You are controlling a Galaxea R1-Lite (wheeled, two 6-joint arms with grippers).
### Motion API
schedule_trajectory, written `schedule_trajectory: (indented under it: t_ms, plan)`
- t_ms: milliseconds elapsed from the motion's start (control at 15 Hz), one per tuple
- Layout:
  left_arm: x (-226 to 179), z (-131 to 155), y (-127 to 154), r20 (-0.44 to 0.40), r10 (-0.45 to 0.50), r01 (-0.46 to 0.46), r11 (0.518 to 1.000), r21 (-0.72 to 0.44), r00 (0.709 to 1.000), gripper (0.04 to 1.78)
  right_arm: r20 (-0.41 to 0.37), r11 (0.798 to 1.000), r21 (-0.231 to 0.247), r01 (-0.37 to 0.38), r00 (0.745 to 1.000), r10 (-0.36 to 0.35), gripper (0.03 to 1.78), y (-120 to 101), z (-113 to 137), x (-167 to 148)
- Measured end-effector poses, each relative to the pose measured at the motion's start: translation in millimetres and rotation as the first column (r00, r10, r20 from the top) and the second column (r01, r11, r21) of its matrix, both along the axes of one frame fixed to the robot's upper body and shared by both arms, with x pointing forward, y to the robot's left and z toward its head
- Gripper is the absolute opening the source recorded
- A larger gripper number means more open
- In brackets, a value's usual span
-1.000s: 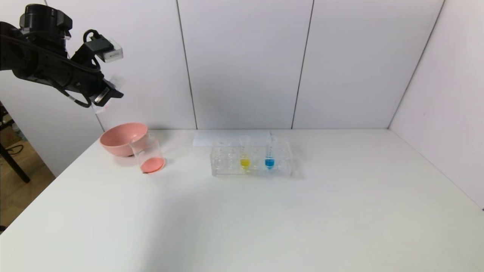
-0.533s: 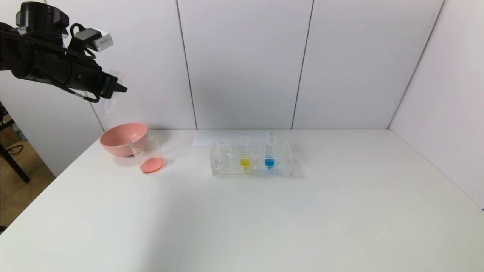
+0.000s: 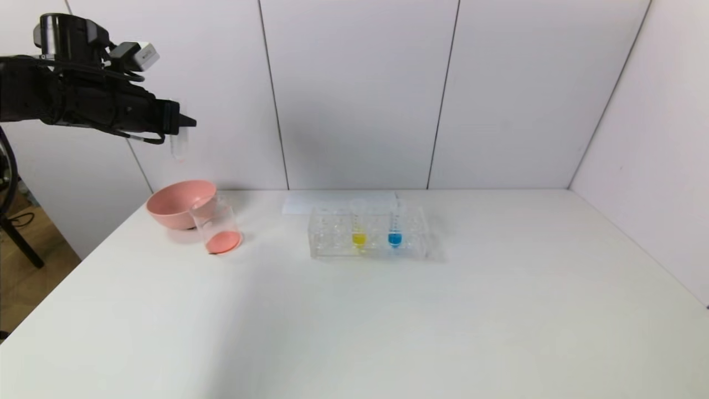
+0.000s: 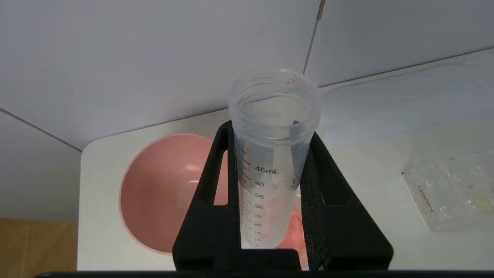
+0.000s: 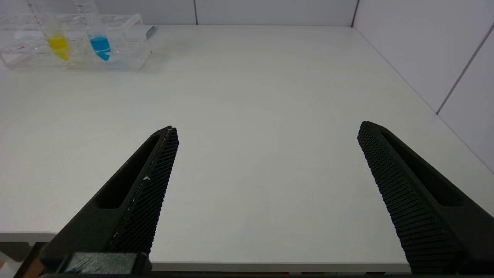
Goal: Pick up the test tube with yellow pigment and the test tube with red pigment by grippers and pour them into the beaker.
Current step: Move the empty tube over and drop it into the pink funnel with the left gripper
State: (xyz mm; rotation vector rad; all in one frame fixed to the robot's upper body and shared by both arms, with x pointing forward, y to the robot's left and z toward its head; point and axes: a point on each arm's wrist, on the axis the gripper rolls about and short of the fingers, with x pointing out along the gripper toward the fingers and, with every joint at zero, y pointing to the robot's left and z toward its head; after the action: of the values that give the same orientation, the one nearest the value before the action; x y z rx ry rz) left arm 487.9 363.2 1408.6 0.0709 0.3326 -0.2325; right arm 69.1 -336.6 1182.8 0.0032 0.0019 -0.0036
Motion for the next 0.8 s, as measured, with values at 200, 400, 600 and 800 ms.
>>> schedule_trajectory:
  t_ms: [200, 400, 600, 800]
  plan:
    - [8, -13, 3, 0.022, 0.038, -0.036, 0.995, -0.091, 0.999, 0.45, 0.000, 1.000, 0.000, 0.000, 1.000, 0.000, 1.70, 0, 0, 0]
    - [19, -27, 7, 0.078, 0.053, -0.044, 0.992, -0.120, 0.996, 0.45, 0.000, 1.000, 0.000, 0.000, 1.000, 0.000, 1.70, 0, 0, 0]
    - [28, -42, 10, 0.071, 0.056, -0.047, 0.992, -0.118, 0.996, 0.45, 0.000, 1.000, 0.000, 0.000, 1.000, 0.000, 1.70, 0, 0, 0]
    - [40, -56, 11, 0.060, 0.061, -0.054, 0.992, -0.113, 0.996, 0.45, 0.000, 1.000, 0.000, 0.000, 1.000, 0.000, 1.70, 0, 0, 0]
